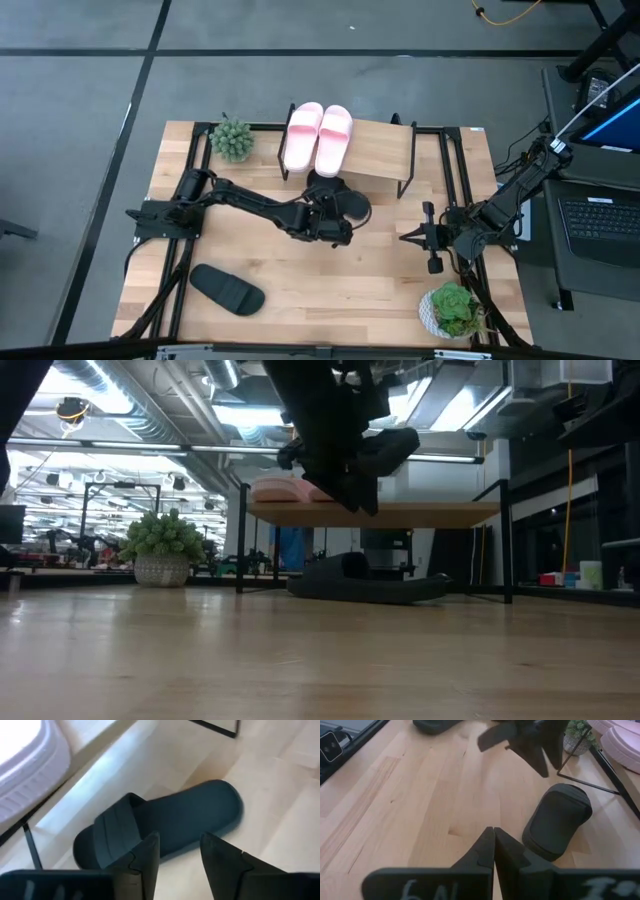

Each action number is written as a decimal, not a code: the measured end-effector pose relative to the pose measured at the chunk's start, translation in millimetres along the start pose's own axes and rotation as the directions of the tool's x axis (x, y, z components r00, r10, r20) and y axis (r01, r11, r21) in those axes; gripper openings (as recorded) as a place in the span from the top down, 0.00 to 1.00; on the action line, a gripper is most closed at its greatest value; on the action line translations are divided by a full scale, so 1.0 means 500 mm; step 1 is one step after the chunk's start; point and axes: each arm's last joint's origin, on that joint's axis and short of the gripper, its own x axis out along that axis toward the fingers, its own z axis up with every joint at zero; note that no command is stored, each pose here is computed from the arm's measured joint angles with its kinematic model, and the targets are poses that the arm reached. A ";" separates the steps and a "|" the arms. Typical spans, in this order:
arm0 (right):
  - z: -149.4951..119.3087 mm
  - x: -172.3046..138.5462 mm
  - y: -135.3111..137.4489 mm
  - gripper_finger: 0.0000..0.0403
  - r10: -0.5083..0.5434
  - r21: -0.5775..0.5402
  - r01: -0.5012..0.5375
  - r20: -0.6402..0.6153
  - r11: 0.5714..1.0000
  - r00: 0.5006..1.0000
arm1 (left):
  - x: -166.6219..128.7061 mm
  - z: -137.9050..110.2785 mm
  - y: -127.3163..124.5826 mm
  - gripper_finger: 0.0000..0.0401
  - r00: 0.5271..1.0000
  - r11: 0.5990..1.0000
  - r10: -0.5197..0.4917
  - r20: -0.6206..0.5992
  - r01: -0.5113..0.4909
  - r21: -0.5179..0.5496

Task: Pick and place slides into the shelf
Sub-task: Put the top black slipper on the shelf

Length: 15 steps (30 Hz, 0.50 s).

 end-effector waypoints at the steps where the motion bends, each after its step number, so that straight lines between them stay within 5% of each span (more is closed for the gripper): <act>1: 0.000 0.000 0.000 0.98 0.000 0.000 0.000 0.000 1.000 1.000 | 0.004 0.002 0.003 0.66 1.000 1.000 0.001 -0.003 -0.001 -0.009; 15: 0.000 0.000 0.000 0.98 0.001 -0.001 -0.001 0.000 1.000 1.000 | 0.039 0.003 0.016 0.65 0.998 0.998 -0.007 -0.055 0.003 -0.067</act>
